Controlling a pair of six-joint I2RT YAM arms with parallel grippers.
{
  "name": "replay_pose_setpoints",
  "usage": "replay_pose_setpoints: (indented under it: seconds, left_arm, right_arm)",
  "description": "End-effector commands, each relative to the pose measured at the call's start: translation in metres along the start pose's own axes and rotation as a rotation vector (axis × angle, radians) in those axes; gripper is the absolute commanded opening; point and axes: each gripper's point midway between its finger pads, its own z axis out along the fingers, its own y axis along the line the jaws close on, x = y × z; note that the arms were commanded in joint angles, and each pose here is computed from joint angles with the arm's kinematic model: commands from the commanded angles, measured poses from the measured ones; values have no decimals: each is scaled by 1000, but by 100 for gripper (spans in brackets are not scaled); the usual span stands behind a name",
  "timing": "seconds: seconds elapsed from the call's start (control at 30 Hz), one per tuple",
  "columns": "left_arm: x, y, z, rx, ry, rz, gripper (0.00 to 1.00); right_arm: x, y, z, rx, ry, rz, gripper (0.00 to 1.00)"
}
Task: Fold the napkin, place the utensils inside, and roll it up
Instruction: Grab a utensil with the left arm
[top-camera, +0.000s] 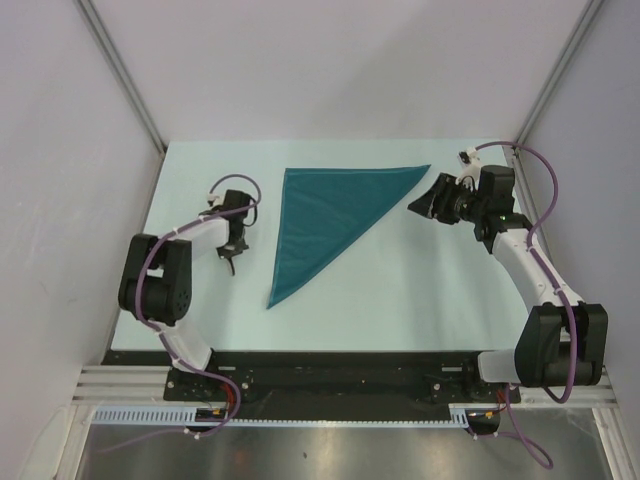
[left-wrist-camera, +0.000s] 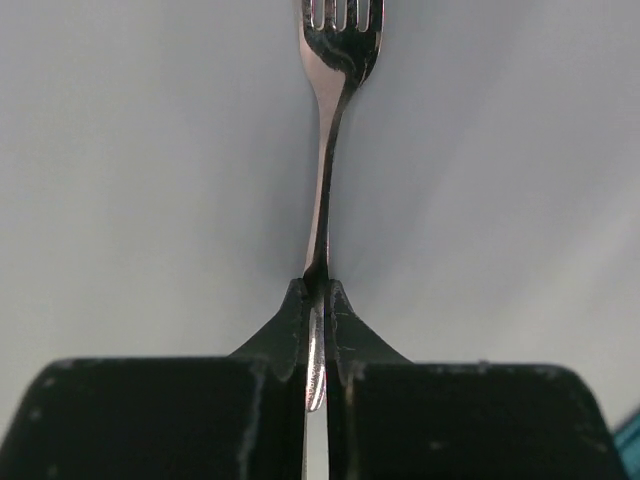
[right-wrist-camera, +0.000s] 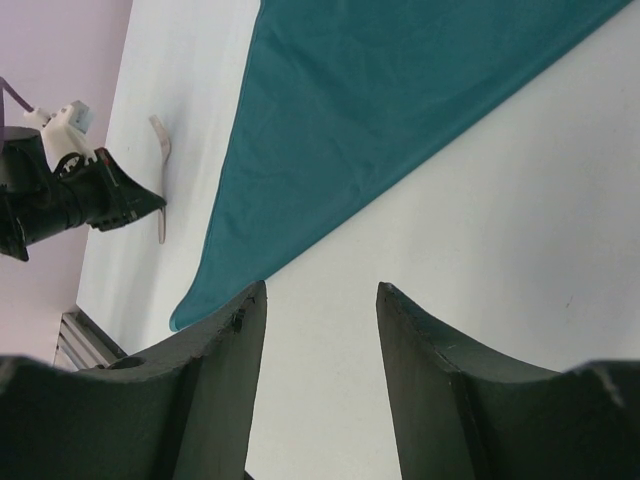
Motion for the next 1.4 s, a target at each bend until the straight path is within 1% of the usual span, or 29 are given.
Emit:
replay_pose_setpoints:
  seconds: [0.0, 0.13, 0.2, 0.3, 0.37, 0.5, 0.6, 0.67, 0.7, 0.77, 0.8, 0.87, 0.97, 1.0, 1.03, 1.07, 1.13, 1.23, 1.37]
  left_arm:
    - [10, -21, -31, 88, -23, 87, 0]
    - [13, -49, -54, 243, -76, 111, 0]
    - [15, -53, -55, 266, -83, 117, 0]
    - [19, -48, -48, 219, -61, 124, 0]
    - [14, -46, -46, 188, -68, 118, 0]
    - [5, -56, -50, 226, -84, 97, 0]
    - [-7, -58, -58, 239, -130, 71, 0]
    - [-13, -54, -58, 215, -149, 60, 0]
    - [-11, -50, -57, 194, -140, 63, 0]
    - [-12, -48, -52, 163, -129, 58, 3]
    - [-12, -47, -50, 158, -122, 52, 8]
    - [-13, -46, -48, 156, -116, 23, 11]
    - [-25, -42, -53, 172, -146, -27, 25]
    - [-29, -44, -53, 192, -153, -38, 34]
    - [-32, -44, -54, 201, -157, -43, 38]
    - [-31, -44, -51, 198, -144, -42, 40]
    - [-35, -44, -46, 204, -128, -49, 41]
    - [-27, -45, -31, 205, -66, -48, 41]
    - [-22, -44, -21, 198, -27, -53, 40]
  right_arm:
    - [-10, 13, -6, -34, -34, -40, 53]
    - [-10, 12, -5, -32, -35, -37, 53]
    - [-10, 12, -5, -33, -35, -39, 53]
    - [-11, 13, -6, -29, -40, -42, 53]
    - [-11, 13, -6, -31, -40, -41, 54]
    - [-10, 11, -6, -24, -39, -45, 54]
    - [-10, 10, -6, -17, -38, -43, 54]
    - [-10, 9, -5, -17, -38, -45, 54]
    - [-10, 9, -5, -18, -38, -42, 54]
    - [-10, 10, -5, -20, -38, -43, 54]
    - [-10, 9, -5, -18, -38, -42, 54]
    - [-9, 9, -5, -17, -35, -40, 54]
    - [-9, 9, -5, -17, -35, -42, 54]
    - [-8, 9, -5, -15, -35, -41, 54]
    - [-9, 9, -5, -16, -36, -42, 54]
    - [-9, 9, -5, -16, -37, -44, 54]
    - [-10, 10, -5, -17, -38, -45, 54]
    - [-10, 9, -6, -13, -37, -46, 54]
    - [-10, 10, -6, -12, -39, -48, 54]
